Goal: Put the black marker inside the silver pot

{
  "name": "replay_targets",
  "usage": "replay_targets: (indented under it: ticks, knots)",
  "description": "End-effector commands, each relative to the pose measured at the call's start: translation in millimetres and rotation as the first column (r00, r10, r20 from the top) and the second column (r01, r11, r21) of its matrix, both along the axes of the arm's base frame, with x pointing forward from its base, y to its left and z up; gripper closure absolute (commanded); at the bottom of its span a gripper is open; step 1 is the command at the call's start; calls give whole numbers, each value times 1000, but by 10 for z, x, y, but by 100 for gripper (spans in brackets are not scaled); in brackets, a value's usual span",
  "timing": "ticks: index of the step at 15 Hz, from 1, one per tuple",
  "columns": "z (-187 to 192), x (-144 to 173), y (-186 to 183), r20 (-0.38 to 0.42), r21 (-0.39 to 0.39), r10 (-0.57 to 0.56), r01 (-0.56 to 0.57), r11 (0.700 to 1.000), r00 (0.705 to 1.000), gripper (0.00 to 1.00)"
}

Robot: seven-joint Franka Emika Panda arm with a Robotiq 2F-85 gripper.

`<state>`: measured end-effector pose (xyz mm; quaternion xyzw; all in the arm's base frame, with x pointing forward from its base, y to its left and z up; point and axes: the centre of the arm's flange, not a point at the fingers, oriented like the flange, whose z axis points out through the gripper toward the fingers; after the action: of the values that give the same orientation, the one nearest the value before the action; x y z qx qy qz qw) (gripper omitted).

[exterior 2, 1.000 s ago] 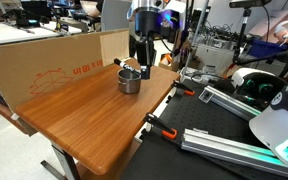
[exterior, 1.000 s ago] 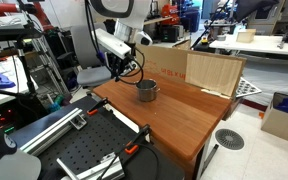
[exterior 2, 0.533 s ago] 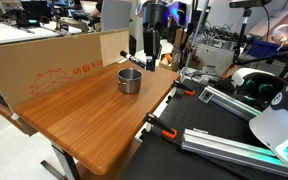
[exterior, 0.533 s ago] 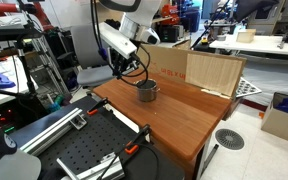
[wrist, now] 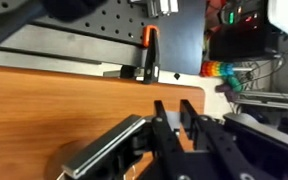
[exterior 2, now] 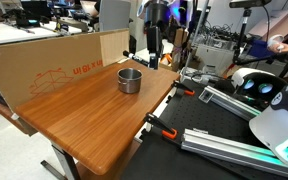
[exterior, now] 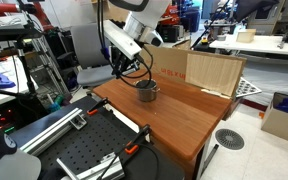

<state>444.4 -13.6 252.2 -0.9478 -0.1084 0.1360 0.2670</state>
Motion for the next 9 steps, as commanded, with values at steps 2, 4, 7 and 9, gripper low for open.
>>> replay_targets:
  ticks: [2, 4, 7, 9]
  knots:
    - [-186, 267, -40, -123, 96, 39, -27, 995, 992, 94]
    - [-275, 426, -51, -187, 136, 55, -30, 990, 981, 94]
    - [-385, 627, -114, -262, 182, 57, -9, 983, 963, 94]
    - [-425, 709, -189, -291, 196, 43, 16, 980, 956, 94]
